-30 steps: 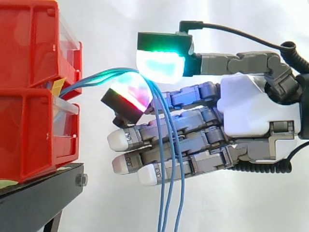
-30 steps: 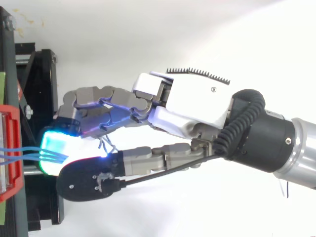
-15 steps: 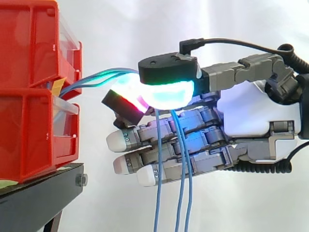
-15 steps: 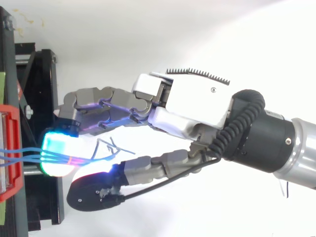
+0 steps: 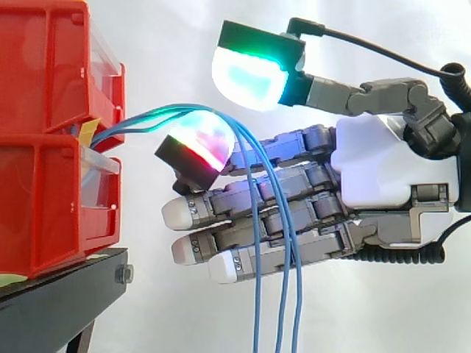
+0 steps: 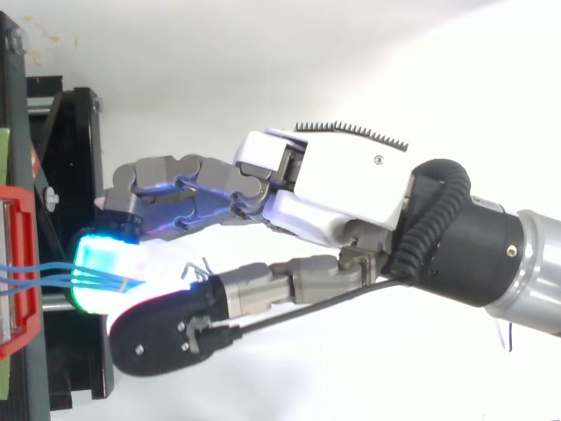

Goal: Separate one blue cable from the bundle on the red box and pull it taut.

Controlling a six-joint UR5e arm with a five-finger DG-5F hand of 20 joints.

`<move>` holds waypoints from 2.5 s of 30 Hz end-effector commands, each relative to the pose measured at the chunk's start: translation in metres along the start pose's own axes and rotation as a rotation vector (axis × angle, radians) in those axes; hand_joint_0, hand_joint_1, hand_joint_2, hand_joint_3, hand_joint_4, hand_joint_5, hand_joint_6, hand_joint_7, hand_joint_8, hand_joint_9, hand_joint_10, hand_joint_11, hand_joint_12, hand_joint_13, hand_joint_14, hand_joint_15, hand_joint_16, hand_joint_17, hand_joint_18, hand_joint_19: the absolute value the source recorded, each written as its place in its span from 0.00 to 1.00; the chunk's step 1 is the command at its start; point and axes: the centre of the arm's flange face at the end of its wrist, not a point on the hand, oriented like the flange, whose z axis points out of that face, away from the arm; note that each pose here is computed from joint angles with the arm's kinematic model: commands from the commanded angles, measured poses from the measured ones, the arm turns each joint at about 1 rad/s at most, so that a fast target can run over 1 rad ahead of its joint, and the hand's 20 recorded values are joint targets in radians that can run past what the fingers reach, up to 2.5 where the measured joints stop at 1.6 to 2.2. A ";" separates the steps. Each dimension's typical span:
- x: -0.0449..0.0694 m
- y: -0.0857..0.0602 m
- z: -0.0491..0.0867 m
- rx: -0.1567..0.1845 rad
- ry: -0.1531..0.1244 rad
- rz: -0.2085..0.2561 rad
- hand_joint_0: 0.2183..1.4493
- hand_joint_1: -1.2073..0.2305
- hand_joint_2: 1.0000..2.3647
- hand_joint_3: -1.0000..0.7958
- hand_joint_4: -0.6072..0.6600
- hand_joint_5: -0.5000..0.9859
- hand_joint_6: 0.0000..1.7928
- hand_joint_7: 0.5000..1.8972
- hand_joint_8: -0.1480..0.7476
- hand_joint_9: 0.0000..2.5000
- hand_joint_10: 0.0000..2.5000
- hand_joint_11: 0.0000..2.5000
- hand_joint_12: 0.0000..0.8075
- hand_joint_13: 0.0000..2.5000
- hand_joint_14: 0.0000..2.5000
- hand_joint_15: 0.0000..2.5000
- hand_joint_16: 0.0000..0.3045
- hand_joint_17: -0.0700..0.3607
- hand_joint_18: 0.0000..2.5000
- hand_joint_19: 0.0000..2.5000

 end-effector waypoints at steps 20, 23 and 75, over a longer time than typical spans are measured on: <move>-0.001 0.000 0.000 0.000 0.000 0.002 0.43 0.27 0.01 0.58 0.62 0.26 0.28 0.54 0.49 0.25 0.00 0.13 0.43 0.15 0.00 0.06 0.16 0.42 0.15 0.15; -0.001 0.000 0.001 0.002 0.007 0.001 0.44 0.24 0.01 0.59 0.59 0.25 0.28 0.54 0.47 0.23 0.00 0.12 0.42 0.13 0.00 0.05 0.16 0.42 0.13 0.15; 0.000 0.000 0.000 0.001 0.012 0.000 0.36 0.45 0.01 0.33 0.64 0.27 0.28 0.54 0.50 0.27 0.00 0.13 0.43 0.17 0.00 0.06 0.16 0.41 0.16 0.14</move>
